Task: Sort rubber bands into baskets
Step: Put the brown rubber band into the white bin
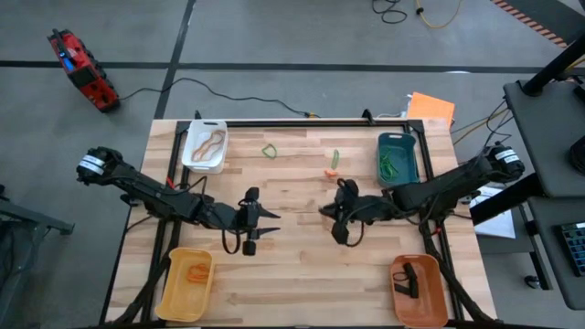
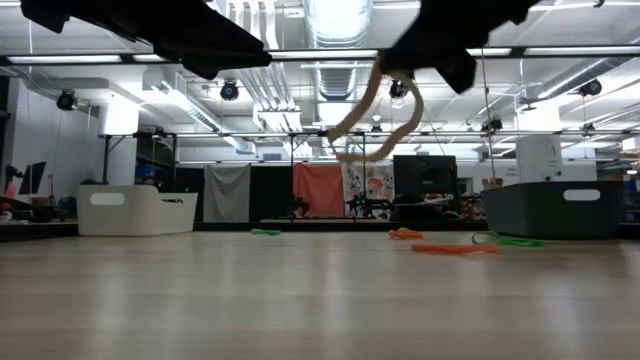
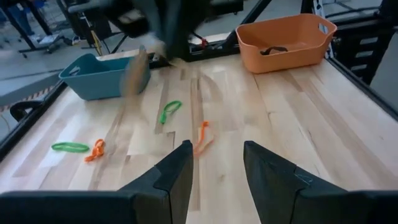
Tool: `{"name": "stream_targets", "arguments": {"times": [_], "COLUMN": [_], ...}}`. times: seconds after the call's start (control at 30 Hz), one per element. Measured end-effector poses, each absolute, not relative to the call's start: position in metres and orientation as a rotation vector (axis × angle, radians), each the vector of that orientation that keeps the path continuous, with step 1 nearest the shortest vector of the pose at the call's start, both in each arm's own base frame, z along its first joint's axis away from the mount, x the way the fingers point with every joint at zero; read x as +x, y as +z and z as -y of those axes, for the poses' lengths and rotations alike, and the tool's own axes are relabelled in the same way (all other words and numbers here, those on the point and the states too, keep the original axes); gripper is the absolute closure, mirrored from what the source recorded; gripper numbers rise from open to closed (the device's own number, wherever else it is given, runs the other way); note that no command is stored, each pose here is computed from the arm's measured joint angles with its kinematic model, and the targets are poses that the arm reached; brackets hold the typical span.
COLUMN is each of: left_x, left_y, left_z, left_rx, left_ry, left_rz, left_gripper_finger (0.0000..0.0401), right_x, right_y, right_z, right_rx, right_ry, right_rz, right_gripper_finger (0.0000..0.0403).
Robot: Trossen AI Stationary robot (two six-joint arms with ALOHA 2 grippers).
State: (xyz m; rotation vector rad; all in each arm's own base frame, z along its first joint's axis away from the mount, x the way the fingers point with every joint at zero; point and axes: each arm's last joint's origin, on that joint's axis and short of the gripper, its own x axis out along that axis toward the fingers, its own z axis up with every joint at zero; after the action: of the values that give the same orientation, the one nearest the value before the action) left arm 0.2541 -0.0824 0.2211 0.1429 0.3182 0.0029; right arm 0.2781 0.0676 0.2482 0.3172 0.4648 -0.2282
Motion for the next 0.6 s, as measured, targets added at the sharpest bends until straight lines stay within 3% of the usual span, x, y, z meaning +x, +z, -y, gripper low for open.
{"name": "stream_targets", "arguments": {"times": [0.37,0.6], "left_x": [0.256,0.257], "left_y": [0.229,0.229], "left_z": [0.083,0.079], "left_rx": [0.118,0.1], "left_ry": [0.004,0.107], "left_rz": [-0.241,-0.235], "left_gripper_finger": [0.0271,0.0229], "right_x": [0.317,0.337], "right_y": [0.254,0.237], "right_z": [-0.07,-0.062], "right_rx": [0.137,0.132], "right_ry": [-0.251,-0.276], "right_rz": [-0.099,-0.009], "right_gripper_finger": [0.0394,0.0394]}}
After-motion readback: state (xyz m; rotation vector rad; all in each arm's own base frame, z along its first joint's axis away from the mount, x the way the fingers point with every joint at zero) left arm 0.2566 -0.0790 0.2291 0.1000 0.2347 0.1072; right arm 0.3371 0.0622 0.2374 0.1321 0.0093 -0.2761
